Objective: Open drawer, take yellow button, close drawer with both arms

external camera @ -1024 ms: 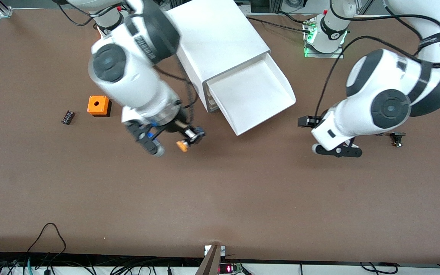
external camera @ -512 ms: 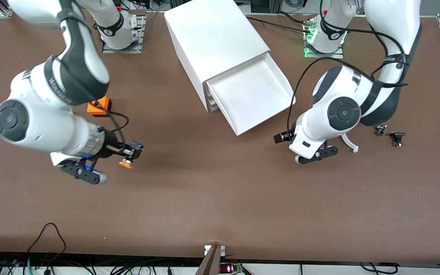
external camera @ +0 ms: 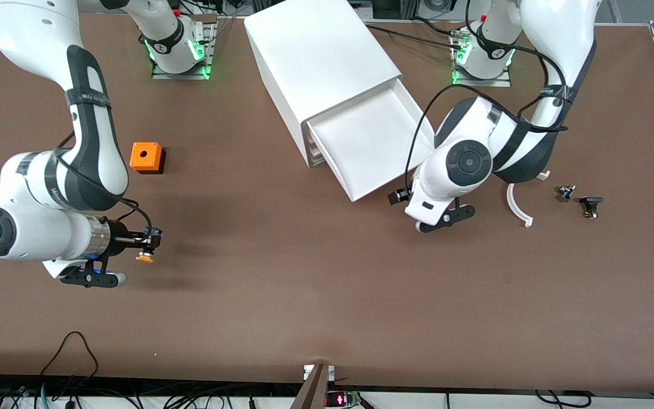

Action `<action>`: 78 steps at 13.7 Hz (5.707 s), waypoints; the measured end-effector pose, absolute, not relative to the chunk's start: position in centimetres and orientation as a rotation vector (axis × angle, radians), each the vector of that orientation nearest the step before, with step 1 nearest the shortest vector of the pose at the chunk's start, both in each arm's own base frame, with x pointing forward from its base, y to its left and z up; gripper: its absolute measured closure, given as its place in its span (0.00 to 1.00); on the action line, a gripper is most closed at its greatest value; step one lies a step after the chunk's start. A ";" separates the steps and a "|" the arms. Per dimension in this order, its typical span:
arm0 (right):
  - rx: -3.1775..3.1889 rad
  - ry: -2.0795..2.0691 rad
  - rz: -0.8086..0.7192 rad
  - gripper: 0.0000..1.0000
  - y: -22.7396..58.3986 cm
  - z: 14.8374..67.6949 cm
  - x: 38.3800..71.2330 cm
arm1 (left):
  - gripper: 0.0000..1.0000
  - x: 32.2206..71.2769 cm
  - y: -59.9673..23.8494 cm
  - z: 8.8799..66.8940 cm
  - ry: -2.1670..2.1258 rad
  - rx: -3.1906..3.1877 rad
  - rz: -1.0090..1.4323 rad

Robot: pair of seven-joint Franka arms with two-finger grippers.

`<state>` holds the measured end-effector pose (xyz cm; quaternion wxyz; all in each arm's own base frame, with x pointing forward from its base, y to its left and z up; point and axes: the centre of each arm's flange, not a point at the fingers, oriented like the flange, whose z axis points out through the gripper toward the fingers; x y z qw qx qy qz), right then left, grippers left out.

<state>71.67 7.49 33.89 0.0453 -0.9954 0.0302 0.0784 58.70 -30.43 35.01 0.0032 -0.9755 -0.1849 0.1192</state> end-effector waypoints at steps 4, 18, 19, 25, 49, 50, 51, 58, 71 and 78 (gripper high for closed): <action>-3.083 0.032 0.132 0.58 3.6 25.2 69.7 | 0.01 56.9 -32.8 34.5 -0.624 -3.033 0.400; -3.087 0.044 -0.071 0.01 2.2 27.7 68.9 | 0.01 48.5 -39.4 34.5 -0.558 -3.017 0.556; -3.082 0.038 -0.111 0.00 2.2 29.8 69.1 | 0.01 47.9 -39.7 34.5 -0.558 -3.013 0.563; -3.135 -0.057 -0.205 0.00 2.2 42.0 67.6 | 0.00 44.9 -42.1 34.5 -0.526 -3.000 0.593; -3.134 0.115 -0.151 0.00 5.8 61.8 56.5 | 0.00 42.0 -44.0 34.4 -0.475 -2.981 0.694; -3.138 0.114 -0.154 0.00 5.8 61.9 56.4 | 0.00 42.7 -43.6 34.8 -0.492 -2.989 0.686; -3.143 0.112 -0.154 0.00 5.8 61.9 56.4 | 0.00 43.7 -42.9 35.5 -0.510 -3.001 0.676; -3.153 -0.027 -0.179 0.00 4.8 62.6 56.5 | 0.00 52.7 -33.3 46.5 -0.248 -3.074 0.560; -3.147 -0.056 -0.215 0.00 5.8 63.8 56.3 | 0.00 58.3 -8.6 58.2 0.173 -3.110 0.050; -3.147 -0.056 -0.218 0.00 5.8 63.9 56.3 | 0.00 54.7 -6.8 59.1 0.178 -3.102 -0.011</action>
